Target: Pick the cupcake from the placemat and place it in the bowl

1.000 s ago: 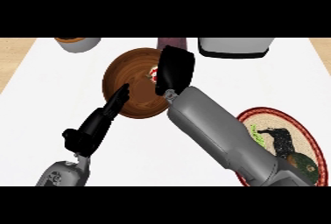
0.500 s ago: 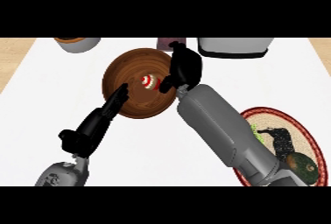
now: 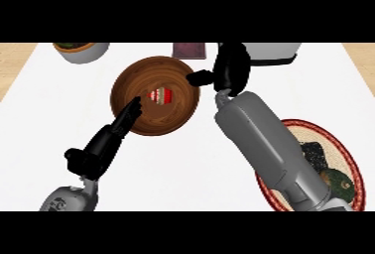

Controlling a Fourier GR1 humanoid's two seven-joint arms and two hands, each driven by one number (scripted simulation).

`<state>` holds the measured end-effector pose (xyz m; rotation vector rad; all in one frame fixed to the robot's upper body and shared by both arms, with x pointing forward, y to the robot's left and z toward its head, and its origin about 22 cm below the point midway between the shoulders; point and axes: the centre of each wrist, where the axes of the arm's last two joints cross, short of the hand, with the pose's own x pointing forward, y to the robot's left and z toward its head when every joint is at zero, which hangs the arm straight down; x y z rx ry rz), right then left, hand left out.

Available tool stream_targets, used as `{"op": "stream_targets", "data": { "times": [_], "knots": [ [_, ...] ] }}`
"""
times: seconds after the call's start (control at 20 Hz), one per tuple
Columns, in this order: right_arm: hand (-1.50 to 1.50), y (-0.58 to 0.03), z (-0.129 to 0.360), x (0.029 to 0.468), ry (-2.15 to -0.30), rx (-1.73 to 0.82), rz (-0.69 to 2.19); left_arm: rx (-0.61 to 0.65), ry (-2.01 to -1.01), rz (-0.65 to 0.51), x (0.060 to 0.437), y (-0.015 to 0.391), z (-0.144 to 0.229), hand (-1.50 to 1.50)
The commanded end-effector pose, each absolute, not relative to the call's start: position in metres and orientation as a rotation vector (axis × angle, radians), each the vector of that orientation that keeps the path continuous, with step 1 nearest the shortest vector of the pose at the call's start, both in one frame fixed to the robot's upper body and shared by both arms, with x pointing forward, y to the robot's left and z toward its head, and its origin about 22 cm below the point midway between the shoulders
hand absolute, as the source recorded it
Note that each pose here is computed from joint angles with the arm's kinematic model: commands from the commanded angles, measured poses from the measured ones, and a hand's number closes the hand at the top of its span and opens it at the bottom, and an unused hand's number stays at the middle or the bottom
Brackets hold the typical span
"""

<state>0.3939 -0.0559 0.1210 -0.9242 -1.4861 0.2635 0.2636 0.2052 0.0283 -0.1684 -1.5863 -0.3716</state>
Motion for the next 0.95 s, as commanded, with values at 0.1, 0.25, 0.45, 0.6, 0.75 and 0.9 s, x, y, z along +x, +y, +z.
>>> {"op": "stream_targets", "data": {
  "times": [0.1, 0.25, 0.45, 0.6, 0.75, 0.9],
  "knots": [
    [-1.50, -0.124, 0.101, 0.373, -1.466, -0.911, 0.047, -0.150, -1.571, -0.374, 0.252, 0.211, 0.032, 0.00],
    [-1.50, -0.152, 0.112, 0.355, -1.472, -0.894, -0.062, -0.161, -1.570, -0.340, 0.262, 0.204, 0.031, 0.00],
    [-1.50, -0.197, 0.097, 0.316, -1.513, -0.905, -0.129, -0.148, -1.584, -0.349, 0.257, 0.198, 0.031, 0.00],
    [-1.50, -0.237, 0.097, 0.284, -1.515, -0.904, -0.103, -0.156, -1.581, -0.350, 0.238, 0.197, 0.024, 0.00],
    [-1.50, -0.262, 0.092, 0.264, -1.498, -0.877, -0.096, -0.156, -1.586, -0.373, 0.251, 0.218, 0.034, 0.00],
    [-1.50, -0.292, 0.092, 0.246, -1.545, -0.845, -0.107, -0.172, -1.588, -0.365, 0.258, 0.215, 0.027, 0.00]
  ]
}}
